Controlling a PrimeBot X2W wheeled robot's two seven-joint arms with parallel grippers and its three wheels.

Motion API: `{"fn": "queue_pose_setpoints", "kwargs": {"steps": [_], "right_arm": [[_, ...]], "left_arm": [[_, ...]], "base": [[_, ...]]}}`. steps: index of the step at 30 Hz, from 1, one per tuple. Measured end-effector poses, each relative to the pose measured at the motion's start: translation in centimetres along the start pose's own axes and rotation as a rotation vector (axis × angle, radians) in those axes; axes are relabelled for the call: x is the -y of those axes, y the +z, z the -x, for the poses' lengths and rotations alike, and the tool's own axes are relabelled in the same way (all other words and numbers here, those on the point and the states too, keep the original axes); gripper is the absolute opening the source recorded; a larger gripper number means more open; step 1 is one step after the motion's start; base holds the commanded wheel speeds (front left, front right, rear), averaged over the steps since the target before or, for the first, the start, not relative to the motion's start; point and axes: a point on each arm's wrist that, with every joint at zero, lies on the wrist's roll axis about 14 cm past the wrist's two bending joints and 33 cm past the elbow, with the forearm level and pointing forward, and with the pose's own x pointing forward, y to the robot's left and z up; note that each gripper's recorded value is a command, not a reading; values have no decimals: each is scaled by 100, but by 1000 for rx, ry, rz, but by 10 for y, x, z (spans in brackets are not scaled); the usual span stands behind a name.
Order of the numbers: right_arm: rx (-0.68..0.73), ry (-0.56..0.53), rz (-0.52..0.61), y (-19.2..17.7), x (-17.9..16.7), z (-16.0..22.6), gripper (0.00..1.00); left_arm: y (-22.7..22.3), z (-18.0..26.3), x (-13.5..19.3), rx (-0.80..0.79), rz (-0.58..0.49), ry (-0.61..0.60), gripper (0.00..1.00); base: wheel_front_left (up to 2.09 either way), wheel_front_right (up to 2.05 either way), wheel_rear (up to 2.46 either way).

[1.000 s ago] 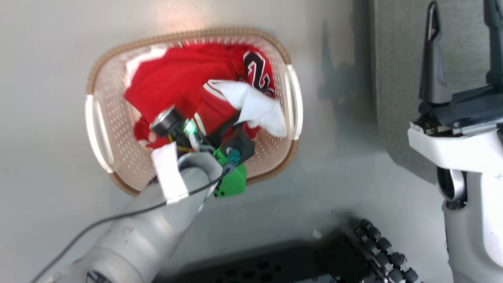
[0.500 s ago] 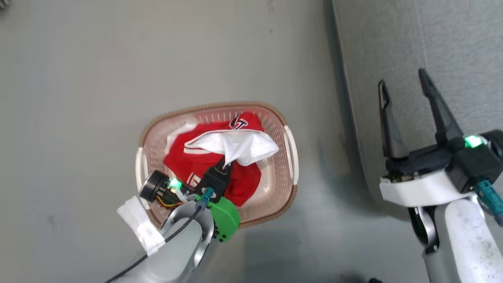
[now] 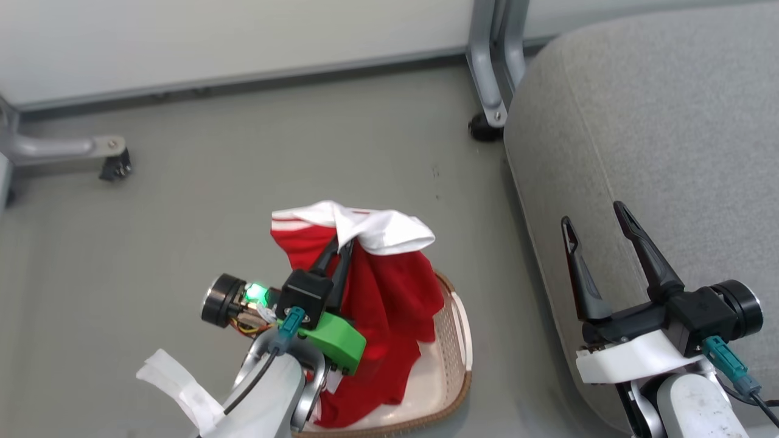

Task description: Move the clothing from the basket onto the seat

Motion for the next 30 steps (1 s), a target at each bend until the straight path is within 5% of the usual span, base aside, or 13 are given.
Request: {"fn": "queue_pose_setpoints", "kwargs": {"steps": [15, 30], "right_arm": [[120, 64, -11, 44, -26, 13, 100], [118, 127, -68, 44, -50, 15, 100]], "left_arm": [[183, 32, 0, 515, -128, 43, 0], [212, 44, 9, 607, -136, 6, 0]], "base": [[0, 0, 0], [0, 0, 0]]}}
